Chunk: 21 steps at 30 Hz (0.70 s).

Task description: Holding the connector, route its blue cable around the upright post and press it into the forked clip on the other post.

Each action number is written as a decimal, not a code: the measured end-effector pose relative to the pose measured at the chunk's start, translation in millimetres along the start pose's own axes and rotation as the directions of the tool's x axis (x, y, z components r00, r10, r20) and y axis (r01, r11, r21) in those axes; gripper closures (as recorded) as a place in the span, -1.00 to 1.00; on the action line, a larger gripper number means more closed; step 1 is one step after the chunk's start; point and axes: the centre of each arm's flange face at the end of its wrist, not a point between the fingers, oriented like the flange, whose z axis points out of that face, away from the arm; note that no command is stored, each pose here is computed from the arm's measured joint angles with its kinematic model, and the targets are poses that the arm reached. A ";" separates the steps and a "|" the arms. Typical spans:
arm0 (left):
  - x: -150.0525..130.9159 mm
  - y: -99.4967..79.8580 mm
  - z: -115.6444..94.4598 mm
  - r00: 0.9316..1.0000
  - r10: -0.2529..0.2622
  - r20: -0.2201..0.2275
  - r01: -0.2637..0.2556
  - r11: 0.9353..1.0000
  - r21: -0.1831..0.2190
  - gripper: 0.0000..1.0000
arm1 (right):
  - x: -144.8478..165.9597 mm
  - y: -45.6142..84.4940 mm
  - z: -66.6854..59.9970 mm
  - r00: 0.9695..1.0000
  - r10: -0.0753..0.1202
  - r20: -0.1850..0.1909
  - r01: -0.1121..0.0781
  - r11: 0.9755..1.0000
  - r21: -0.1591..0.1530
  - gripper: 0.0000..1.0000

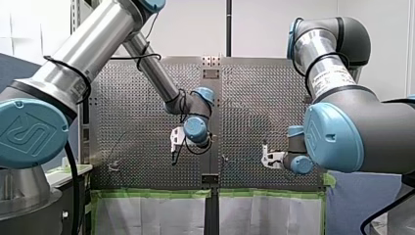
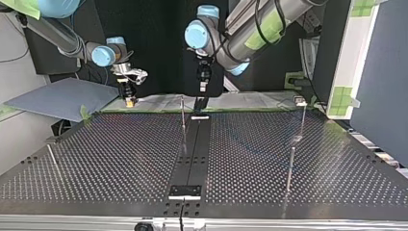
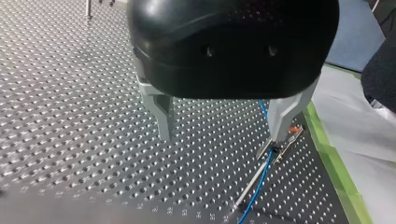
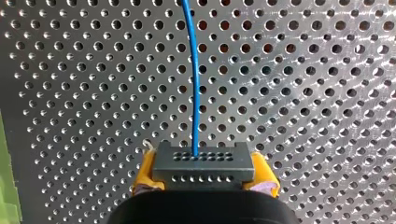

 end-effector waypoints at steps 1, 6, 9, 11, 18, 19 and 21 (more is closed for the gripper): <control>-1.0 1.6 -2.5 1.000 -0.002 0.000 0.002 1.000 -0.001 -1.00 | 0.0 0.0 0.0 1.000 0.000 0.000 0.000 1.000 0.000 1.00; -6.6 9.4 -18.5 1.000 -0.018 -0.001 0.018 1.000 0.002 -1.00 | 0.1 0.0 0.1 1.000 0.000 0.000 0.000 1.000 0.000 1.00; -10.1 13.1 -26.6 0.999 -0.041 0.001 0.041 0.999 0.017 -1.00 | 0.1 0.0 0.1 1.000 0.000 -0.001 0.000 1.000 0.000 1.00; -13.1 15.3 -31.2 0.998 -0.064 0.007 0.063 0.997 0.033 -1.00 | 0.1 0.0 0.1 1.000 0.000 -0.001 0.000 1.000 0.000 1.00; -24.5 23.8 -44.8 0.987 -0.158 0.037 0.154 0.983 0.095 -1.00 | 0.2 0.0 0.2 1.000 0.000 -0.002 0.000 1.000 0.000 1.00; -25.8 25.0 -46.6 0.985 -0.170 0.041 0.165 0.981 0.103 -1.00 | 0.2 0.0 0.2 1.000 0.000 -0.002 0.000 1.000 0.000 1.00; -29.2 28.0 -50.6 0.980 -0.190 0.052 0.183 0.976 0.117 -1.00 | 0.2 0.0 0.2 1.000 0.000 -0.002 0.000 1.000 0.000 1.00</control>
